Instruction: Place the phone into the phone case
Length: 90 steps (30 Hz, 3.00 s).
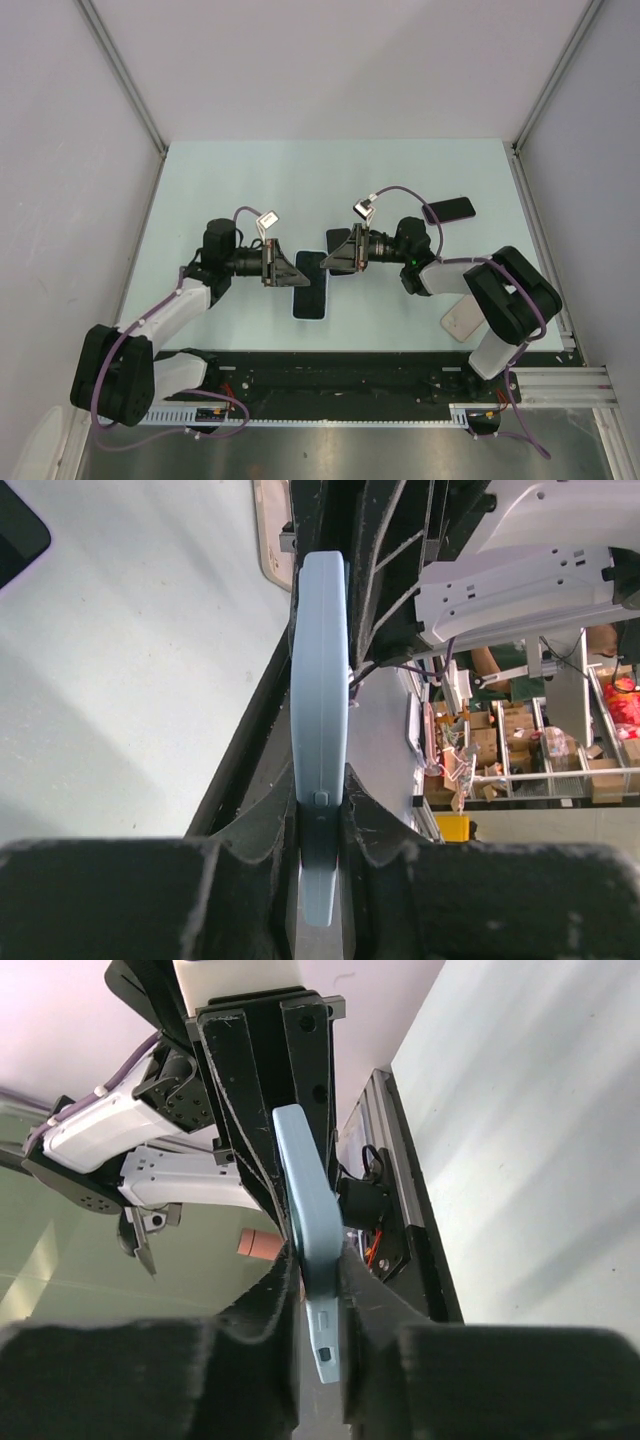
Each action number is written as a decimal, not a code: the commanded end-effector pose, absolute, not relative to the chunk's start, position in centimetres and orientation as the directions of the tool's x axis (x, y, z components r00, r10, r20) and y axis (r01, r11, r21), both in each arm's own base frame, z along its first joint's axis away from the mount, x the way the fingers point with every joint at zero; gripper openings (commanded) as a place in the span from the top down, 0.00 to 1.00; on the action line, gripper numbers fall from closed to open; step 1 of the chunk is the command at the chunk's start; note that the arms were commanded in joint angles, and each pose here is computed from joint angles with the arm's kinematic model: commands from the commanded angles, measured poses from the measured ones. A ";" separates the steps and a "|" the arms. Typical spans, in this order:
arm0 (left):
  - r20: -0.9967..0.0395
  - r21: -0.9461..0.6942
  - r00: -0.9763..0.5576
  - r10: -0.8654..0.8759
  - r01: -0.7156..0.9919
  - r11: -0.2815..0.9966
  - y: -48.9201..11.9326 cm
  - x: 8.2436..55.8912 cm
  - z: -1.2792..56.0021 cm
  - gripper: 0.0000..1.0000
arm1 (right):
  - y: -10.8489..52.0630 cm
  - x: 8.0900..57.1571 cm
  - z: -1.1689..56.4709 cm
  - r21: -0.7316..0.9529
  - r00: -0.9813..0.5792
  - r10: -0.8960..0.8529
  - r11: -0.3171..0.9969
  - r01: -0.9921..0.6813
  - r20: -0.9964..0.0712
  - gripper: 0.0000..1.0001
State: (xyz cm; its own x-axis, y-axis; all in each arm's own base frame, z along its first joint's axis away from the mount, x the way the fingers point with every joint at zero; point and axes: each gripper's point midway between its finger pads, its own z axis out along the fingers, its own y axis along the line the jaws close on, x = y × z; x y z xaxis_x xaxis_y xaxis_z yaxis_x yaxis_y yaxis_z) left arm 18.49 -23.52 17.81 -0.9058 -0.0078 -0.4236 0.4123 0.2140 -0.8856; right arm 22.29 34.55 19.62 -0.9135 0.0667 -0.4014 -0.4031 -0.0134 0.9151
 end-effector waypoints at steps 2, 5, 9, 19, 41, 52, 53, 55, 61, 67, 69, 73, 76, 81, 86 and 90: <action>-0.371 -0.898 -0.929 0.017 0.363 0.250 -23.5 18.2 16.9 1.00 | 34.6 22.9 23.2 0.854 -0.855 0.126 -0.078 -0.515 -0.504 1.00; -0.357 -0.890 -0.934 0.011 0.343 0.301 -23.4 18.8 15.9 1.00 | 34.8 23.3 23.1 0.830 -0.825 0.146 -0.035 -0.556 -0.546 1.00; -0.328 -0.892 -0.944 0.006 0.312 0.328 -23.4 19.2 15.3 1.00 | 35.5 23.5 23.3 0.759 -0.750 0.119 0.072 -0.648 -0.651 0.97; -0.412 -0.893 -0.910 0.052 0.414 0.175 -24.0 17.6 18.4 1.00 | 34.6 23.7 24.3 0.760 -0.752 0.110 0.069 -0.646 -0.649 0.53; -0.339 -0.895 -0.941 -0.006 0.320 0.310 -24.2 19.8 16.3 1.00 | 34.3 25.4 23.7 0.701 -0.696 0.126 0.254 -0.666 -0.707 0.96; -0.339 -0.917 -0.936 -0.098 0.306 0.255 -24.4 20.1 20.1 1.00 | 33.9 24.0 23.9 0.837 -0.830 0.125 0.152 -0.526 -0.544 0.44; -0.342 -0.918 -0.932 -0.118 0.305 0.254 -24.4 20.3 20.3 1.00 | 33.9 23.9 23.7 0.845 -0.839 0.121 0.151 -0.513 -0.531 0.43; -0.305 -0.933 -0.942 -0.142 0.266 0.240 -24.3 20.4 20.7 1.00 | 34.1 24.1 22.9 0.873 -0.869 0.120 0.163 -0.460 -0.480 0.41; -0.293 -0.942 -0.941 -0.171 0.253 0.219 -24.5 20.7 21.9 1.00 | 34.6 23.8 21.8 0.890 -0.889 0.116 0.176 -0.421 -0.443 0.46; -0.285 -0.941 -0.935 -0.210 0.231 0.247 -24.2 21.3 21.7 1.00 | 34.8 23.7 21.5 0.899 -0.899 0.112 0.177 -0.401 -0.423 0.80; -0.295 -0.926 -0.933 -0.206 0.226 0.302 -24.0 21.5 20.6 1.00 | 34.8 23.7 21.5 0.906 -0.906 0.118 0.179 -0.383 -0.407 0.92; -0.316 -0.889 -0.927 -0.200 0.217 0.402 -23.3 22.2 19.5 1.00 | 34.7 24.1 21.1 0.926 -0.926 0.142 0.199 -0.320 -0.351 1.00; -0.310 -0.885 -0.931 -0.190 0.210 0.415 -23.3 22.5 19.1 1.00 | 34.6 24.2 20.9 0.931 -0.931 0.146 0.207 -0.302 -0.334 0.93; -0.304 -0.886 -0.935 -0.186 0.206 0.415 -23.2 23.5 18.8 1.00 | 33.1 26.0 19.8 0.911 -0.909 0.220 0.303 -0.281 -0.354 0.46; -0.287 -0.877 -0.937 -0.197 0.175 0.447 -22.0 25.6 17.5 1.00 | 29.7 27.5 19.4 0.857 -0.861 0.302 0.451 -0.250 -0.410 0.10; -0.270 -0.873 -0.949 -0.164 0.169 0.458 -22.0 27.5 16.2 1.00 | 27.9 27.8 19.6 0.820 -0.824 0.338 0.521 -0.238 -0.454 0.00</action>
